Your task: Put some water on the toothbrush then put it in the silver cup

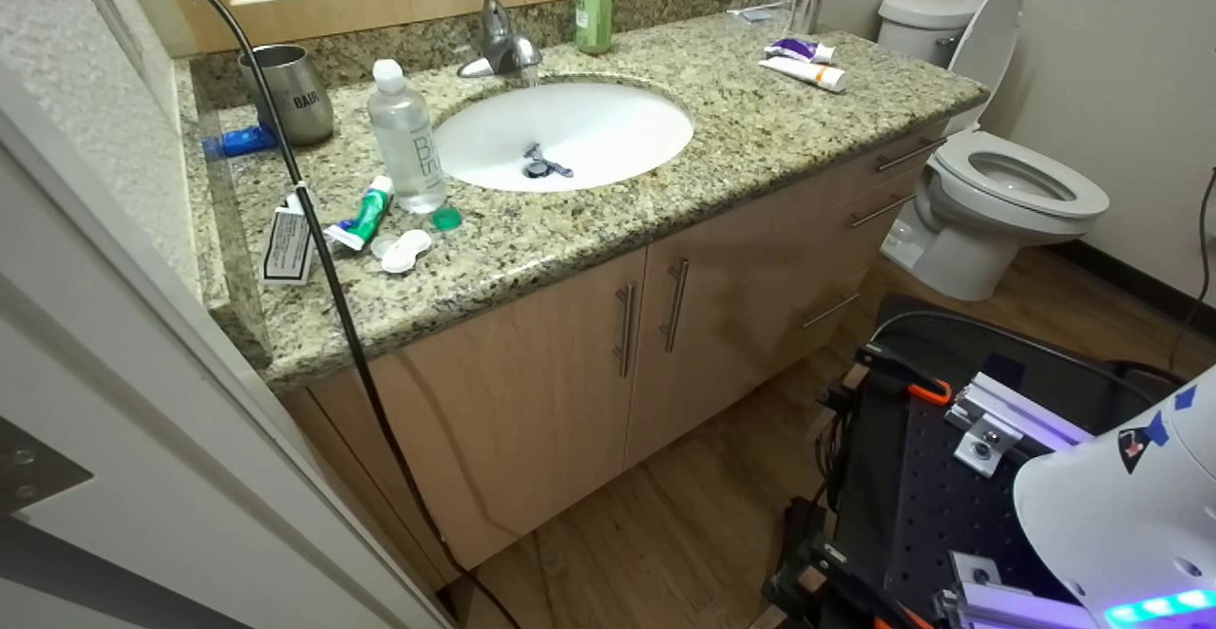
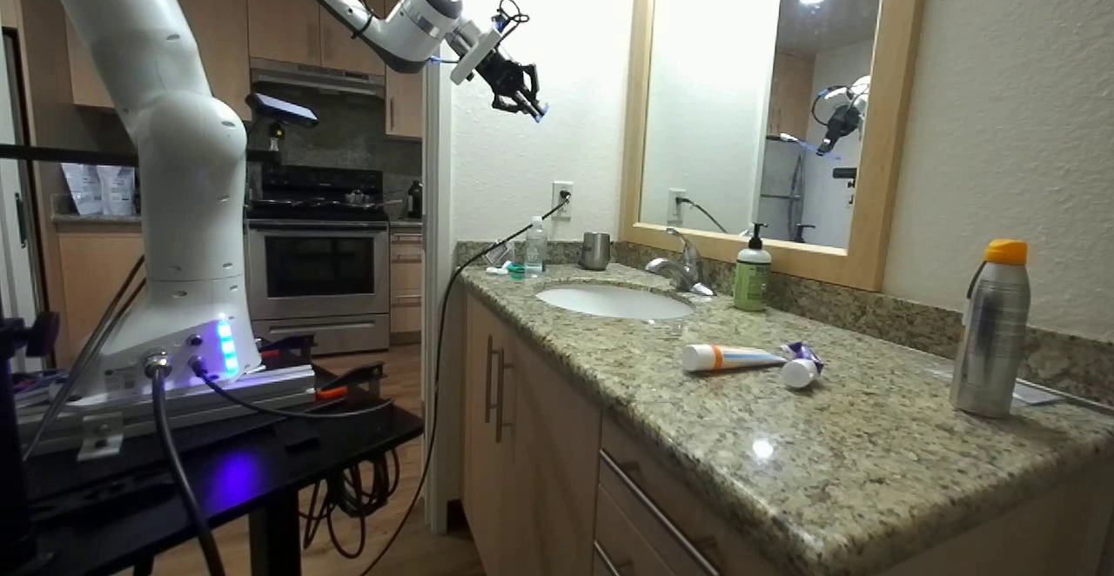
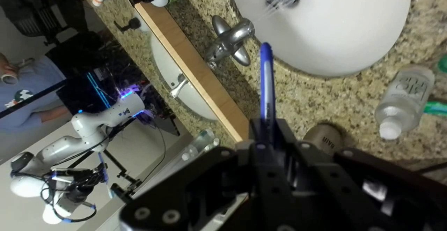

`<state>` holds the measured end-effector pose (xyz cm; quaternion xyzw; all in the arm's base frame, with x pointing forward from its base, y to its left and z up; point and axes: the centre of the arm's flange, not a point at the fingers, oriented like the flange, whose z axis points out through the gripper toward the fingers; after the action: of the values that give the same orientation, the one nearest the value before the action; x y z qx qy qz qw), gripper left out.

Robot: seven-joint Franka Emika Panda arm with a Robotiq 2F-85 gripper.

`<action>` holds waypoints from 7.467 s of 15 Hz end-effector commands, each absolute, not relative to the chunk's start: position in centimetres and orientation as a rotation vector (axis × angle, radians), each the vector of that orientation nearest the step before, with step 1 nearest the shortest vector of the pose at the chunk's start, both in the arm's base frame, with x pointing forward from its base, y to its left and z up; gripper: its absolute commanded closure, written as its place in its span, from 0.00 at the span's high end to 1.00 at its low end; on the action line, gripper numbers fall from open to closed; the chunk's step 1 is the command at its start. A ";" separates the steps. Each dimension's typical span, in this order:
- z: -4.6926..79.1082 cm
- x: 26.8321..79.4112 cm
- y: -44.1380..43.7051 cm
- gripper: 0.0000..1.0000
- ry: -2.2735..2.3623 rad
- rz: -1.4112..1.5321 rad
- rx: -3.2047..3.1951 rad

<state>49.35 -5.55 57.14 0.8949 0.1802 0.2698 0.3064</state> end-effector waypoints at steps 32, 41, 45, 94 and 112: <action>49.4 74.5 -7.4 0.03 -0.371 1.830 2.543; 48.9 75.0 -11.1 0.11 -0.061 1.904 2.467; 47.9 75.6 -11.7 0.03 -0.046 1.873 2.462; 34.1 81.7 -4.6 0.11 0.008 1.909 2.527; 33.9 81.5 -4.3 0.99 0.003 1.867 2.551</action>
<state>81.81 -4.62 33.98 0.7986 0.0015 0.6017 -0.0132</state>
